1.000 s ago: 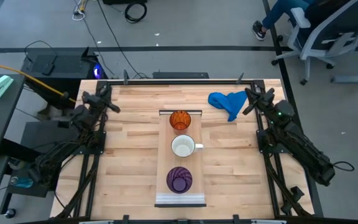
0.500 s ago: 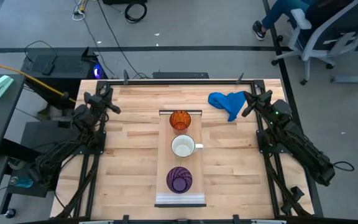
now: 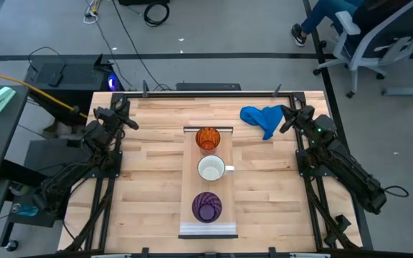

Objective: Stack small to large cups/mugs on shelf
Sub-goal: Return to Home Position

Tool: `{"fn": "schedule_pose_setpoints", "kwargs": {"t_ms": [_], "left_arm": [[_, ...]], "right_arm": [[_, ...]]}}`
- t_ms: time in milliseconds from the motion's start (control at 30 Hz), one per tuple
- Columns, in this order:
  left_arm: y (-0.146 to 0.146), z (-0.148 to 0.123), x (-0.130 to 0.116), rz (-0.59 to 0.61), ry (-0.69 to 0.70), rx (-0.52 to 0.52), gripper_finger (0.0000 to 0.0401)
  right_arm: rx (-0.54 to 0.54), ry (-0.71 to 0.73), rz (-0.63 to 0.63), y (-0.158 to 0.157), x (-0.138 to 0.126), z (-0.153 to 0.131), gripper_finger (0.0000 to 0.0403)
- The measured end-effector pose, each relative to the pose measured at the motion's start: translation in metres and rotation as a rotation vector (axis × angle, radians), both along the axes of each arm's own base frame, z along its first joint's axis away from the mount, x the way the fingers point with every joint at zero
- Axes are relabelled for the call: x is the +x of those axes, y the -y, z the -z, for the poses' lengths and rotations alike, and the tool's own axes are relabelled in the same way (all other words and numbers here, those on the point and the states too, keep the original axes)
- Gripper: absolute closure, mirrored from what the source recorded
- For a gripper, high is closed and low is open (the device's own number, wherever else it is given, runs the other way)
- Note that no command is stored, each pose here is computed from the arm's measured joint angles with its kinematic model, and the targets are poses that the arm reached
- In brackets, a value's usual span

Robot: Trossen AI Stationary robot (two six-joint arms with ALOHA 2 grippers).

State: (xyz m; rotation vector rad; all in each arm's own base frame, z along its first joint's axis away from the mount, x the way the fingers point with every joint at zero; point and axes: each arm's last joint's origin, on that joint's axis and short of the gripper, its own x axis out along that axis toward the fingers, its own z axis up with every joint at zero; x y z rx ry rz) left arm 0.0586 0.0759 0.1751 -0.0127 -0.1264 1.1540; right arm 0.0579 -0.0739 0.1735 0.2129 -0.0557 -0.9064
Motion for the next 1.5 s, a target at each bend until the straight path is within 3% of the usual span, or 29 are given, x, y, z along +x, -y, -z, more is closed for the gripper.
{"fn": "schedule_pose_setpoints", "kwargs": {"t_ms": [133, 1500], "left_arm": [[0.0, -0.0003, 0.0, 0.0, 0.002, 0.003, 0.0377], [0.0001, -0.0005, 0.0, 0.0, 0.003, 0.004, 0.0369]], "right_arm": [[0.053, 0.067, 0.004, 0.0, 0.0, 0.0, 0.0396], [0.051, 0.067, 0.003, 0.0, 0.0, -0.0002, 0.039]]}}
